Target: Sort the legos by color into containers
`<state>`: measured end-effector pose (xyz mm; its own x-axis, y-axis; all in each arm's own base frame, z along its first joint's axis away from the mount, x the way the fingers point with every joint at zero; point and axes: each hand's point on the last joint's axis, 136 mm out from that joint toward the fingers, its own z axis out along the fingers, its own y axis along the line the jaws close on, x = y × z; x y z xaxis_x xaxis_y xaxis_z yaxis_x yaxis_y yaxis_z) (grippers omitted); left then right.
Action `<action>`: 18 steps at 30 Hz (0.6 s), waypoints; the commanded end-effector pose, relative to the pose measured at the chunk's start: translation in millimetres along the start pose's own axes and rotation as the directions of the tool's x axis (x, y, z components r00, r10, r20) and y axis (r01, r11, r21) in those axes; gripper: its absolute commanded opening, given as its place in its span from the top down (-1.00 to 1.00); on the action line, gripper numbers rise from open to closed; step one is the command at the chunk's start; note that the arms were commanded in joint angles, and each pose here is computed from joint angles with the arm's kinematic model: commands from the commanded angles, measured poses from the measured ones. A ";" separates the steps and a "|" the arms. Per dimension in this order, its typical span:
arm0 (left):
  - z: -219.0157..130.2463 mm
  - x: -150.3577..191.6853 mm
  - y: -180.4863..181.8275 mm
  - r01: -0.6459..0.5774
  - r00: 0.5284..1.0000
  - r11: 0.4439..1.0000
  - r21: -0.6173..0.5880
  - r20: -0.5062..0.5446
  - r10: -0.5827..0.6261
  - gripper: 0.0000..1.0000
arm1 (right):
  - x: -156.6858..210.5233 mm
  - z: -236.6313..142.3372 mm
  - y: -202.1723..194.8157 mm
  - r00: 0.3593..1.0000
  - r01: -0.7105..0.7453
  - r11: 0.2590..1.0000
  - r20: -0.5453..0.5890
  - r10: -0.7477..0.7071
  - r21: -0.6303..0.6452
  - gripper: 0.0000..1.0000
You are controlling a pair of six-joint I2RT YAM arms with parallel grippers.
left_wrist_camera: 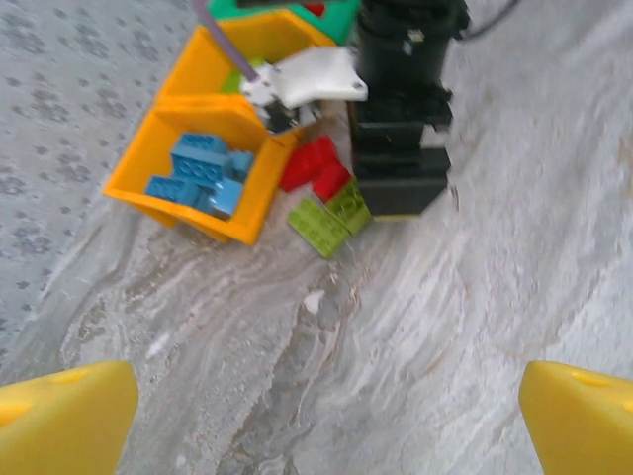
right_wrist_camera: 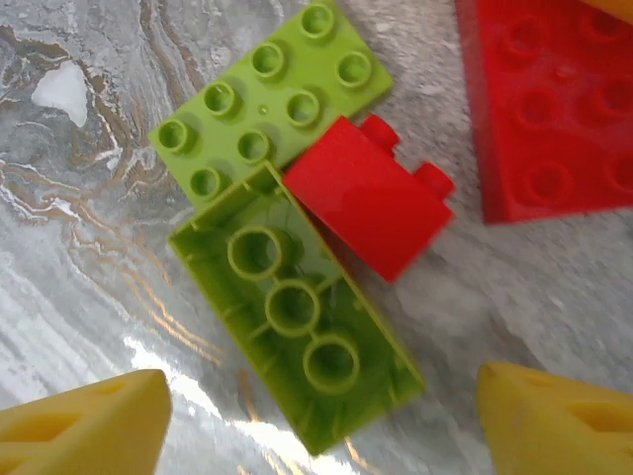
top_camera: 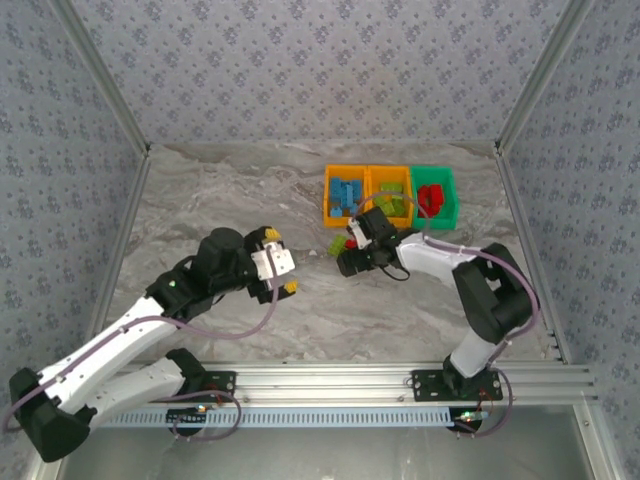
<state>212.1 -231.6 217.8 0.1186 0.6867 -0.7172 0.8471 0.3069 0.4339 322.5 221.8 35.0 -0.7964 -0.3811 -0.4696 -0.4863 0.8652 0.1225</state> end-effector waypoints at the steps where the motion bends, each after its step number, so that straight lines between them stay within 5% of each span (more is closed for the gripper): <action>1: 1.1 3.7 1.5 -0.115 0.993 0.993 -0.002 -0.020 0.115 -0.98 | -8.9 10.4 7.6 0.996 0.085 0.996 0.013 -0.084 -0.038 -0.52; 11: 13.9 35.8 -8.9 -0.160 0.982 0.987 0.013 -0.104 0.160 -0.98 | 7.9 8.5 18.7 0.997 0.060 0.997 -0.042 -0.062 -0.044 0.30; 15: 15.0 37.4 -5.6 -0.146 0.984 0.989 0.002 -0.098 0.146 -0.99 | 1.9 -29.8 35.5 0.998 0.041 0.996 0.045 -0.038 -0.073 0.41; 18: 14.6 42.5 -1.4 -0.144 0.983 0.989 -0.020 -0.117 0.141 -0.99 | -27.8 -74.3 15.7 0.974 -0.048 0.999 0.222 0.051 -0.017 0.45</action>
<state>219.0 -215.2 177.0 0.1659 0.7934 -0.5857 0.8278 0.2108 0.5200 294.4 237.4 65.8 -0.7428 -0.4039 -0.5339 -0.5489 0.8240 0.1403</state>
